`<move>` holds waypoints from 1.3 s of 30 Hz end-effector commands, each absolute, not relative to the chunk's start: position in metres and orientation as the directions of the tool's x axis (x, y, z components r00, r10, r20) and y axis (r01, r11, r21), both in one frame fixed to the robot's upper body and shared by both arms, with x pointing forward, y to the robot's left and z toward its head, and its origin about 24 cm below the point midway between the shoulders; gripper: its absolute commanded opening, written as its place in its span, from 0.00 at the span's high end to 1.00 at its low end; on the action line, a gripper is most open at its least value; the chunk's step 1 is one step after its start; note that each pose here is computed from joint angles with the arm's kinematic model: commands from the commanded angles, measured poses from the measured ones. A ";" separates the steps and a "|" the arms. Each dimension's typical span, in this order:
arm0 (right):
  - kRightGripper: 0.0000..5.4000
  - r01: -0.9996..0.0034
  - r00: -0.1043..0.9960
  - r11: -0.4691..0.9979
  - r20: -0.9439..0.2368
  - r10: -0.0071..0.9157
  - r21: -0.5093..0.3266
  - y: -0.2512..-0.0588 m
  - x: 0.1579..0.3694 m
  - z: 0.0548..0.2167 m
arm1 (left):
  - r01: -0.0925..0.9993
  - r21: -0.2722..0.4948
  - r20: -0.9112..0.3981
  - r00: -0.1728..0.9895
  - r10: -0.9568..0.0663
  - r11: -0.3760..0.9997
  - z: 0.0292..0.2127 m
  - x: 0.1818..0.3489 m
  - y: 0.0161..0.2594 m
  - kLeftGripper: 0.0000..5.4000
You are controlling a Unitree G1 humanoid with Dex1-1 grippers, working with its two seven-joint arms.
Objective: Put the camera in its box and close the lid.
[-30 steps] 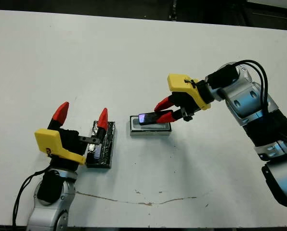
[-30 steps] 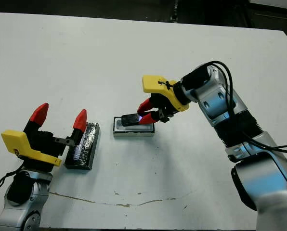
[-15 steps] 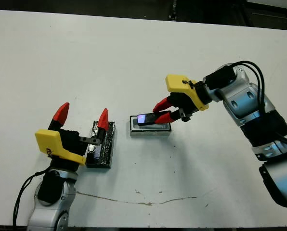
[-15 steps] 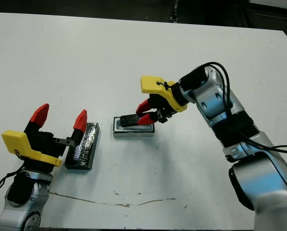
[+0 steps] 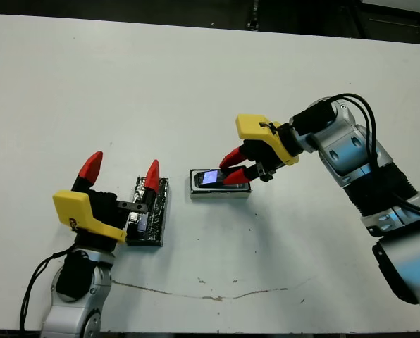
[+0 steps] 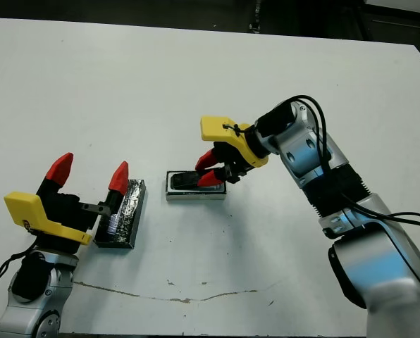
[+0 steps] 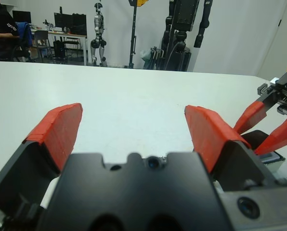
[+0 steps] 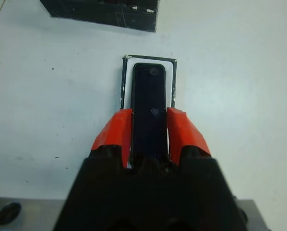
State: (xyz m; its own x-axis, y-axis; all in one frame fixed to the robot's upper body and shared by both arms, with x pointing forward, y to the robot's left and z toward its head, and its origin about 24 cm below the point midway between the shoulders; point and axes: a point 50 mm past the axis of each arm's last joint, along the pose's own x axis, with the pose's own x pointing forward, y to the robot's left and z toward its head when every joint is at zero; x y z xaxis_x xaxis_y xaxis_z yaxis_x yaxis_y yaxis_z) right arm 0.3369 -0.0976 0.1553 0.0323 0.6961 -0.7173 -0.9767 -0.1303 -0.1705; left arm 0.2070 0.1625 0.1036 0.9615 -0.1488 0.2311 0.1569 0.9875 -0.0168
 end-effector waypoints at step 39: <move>0.08 -0.925 0.231 0.050 -0.454 0.861 -0.376 -0.158 0.333 0.243 | 0.148 -0.018 0.204 0.969 -0.142 0.989 0.099 0.204 0.162 0.00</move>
